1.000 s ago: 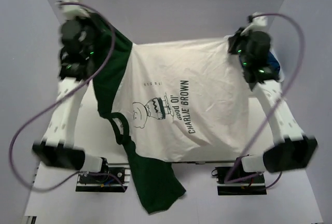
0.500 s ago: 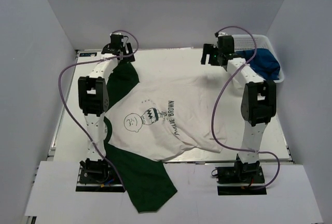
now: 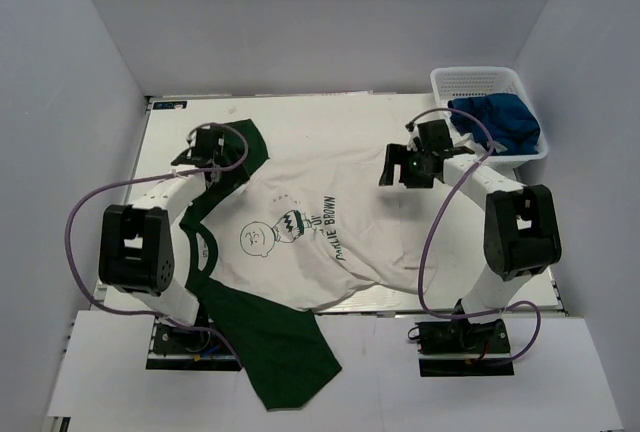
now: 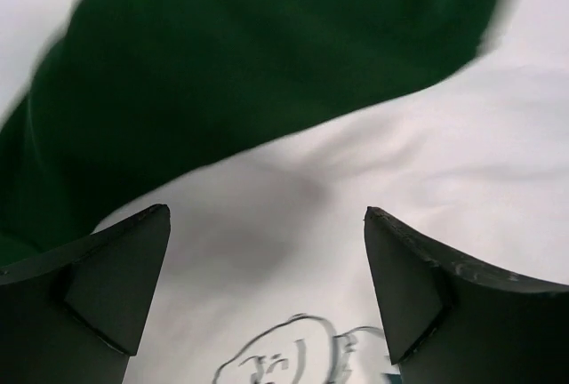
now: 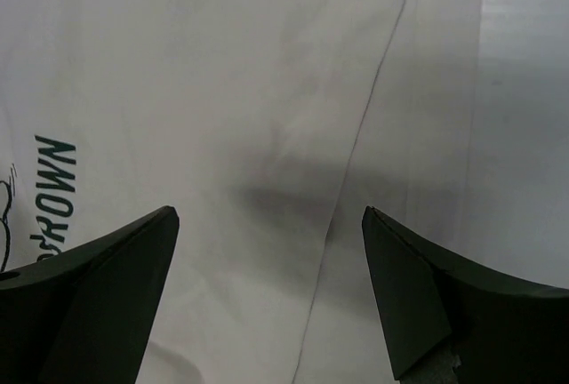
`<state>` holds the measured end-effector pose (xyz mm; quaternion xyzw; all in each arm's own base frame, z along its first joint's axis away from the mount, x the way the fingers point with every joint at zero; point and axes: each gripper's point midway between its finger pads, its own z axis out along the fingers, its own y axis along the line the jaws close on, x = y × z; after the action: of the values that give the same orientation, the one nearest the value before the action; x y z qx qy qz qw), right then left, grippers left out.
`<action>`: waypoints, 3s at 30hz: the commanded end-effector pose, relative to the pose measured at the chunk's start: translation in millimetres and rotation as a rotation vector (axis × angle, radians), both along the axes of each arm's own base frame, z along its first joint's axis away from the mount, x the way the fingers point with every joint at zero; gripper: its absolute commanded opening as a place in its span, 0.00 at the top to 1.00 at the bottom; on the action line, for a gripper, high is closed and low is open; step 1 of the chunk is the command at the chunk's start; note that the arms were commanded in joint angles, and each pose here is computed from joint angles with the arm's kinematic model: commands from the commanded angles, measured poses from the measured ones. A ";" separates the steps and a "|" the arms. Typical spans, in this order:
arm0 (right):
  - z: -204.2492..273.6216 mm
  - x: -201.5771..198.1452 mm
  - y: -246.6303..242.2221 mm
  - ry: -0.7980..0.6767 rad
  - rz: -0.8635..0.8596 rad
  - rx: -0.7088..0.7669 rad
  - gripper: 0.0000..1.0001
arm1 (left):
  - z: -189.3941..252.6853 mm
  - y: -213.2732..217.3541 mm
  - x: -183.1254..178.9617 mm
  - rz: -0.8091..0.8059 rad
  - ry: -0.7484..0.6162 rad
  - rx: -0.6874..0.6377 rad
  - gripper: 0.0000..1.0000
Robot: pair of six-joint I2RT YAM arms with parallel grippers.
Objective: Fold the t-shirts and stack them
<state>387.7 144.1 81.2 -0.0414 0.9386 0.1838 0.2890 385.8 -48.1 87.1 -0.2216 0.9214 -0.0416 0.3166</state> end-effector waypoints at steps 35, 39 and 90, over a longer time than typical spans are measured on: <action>-14.2 -23.3 23.9 0.121 -0.011 0.228 1.00 | -76.5 21.3 -41.4 0.131 0.230 0.065 0.00; 11.9 8.3 3.9 0.012 -0.082 0.141 1.00 | -75.8 28.5 -40.8 0.151 0.223 0.101 0.00; -45.5 -116.6 -94.1 0.342 -0.548 -0.077 0.80 | -23.9 14.0 -40.5 0.155 0.127 0.026 0.00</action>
<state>254.1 48.8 32.4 0.2266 0.9626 0.0544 0.1378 340.0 -29.7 47.5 -0.2833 0.9285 0.0289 0.2382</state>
